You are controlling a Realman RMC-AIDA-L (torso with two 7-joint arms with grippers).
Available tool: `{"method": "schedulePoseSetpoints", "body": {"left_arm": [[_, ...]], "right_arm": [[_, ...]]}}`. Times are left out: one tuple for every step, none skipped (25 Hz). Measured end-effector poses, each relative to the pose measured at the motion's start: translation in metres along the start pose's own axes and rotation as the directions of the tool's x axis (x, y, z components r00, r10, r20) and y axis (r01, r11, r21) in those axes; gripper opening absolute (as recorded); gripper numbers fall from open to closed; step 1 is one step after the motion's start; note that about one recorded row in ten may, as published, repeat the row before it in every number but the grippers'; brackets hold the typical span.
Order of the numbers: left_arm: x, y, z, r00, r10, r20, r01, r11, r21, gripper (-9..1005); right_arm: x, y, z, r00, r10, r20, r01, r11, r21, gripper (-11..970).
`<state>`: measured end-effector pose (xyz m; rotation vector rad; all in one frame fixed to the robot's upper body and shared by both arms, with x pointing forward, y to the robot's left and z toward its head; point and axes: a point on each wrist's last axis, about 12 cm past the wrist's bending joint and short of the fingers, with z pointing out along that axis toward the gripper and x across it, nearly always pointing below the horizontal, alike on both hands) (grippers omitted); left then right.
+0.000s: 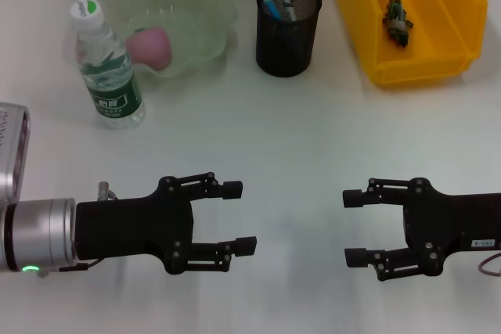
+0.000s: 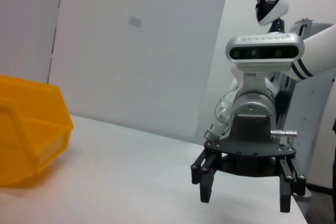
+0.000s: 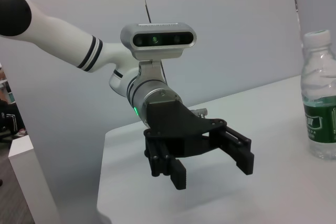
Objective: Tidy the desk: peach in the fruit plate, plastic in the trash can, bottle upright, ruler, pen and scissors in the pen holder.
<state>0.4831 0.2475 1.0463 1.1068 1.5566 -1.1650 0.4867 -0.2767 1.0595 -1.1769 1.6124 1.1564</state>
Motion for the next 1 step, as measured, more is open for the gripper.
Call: {"method": "schedulePoseSetpoints", "body": {"left_arm": [[0.0005, -0.0003, 0.0000, 1.000, 0.000, -0.006, 0.000, 1.000, 0.003, 802]], "right_arm": [[-0.0001, -0.0001, 0.0000, 1.000, 0.000, 0.000, 0.000, 1.000, 0.000, 816]]}}
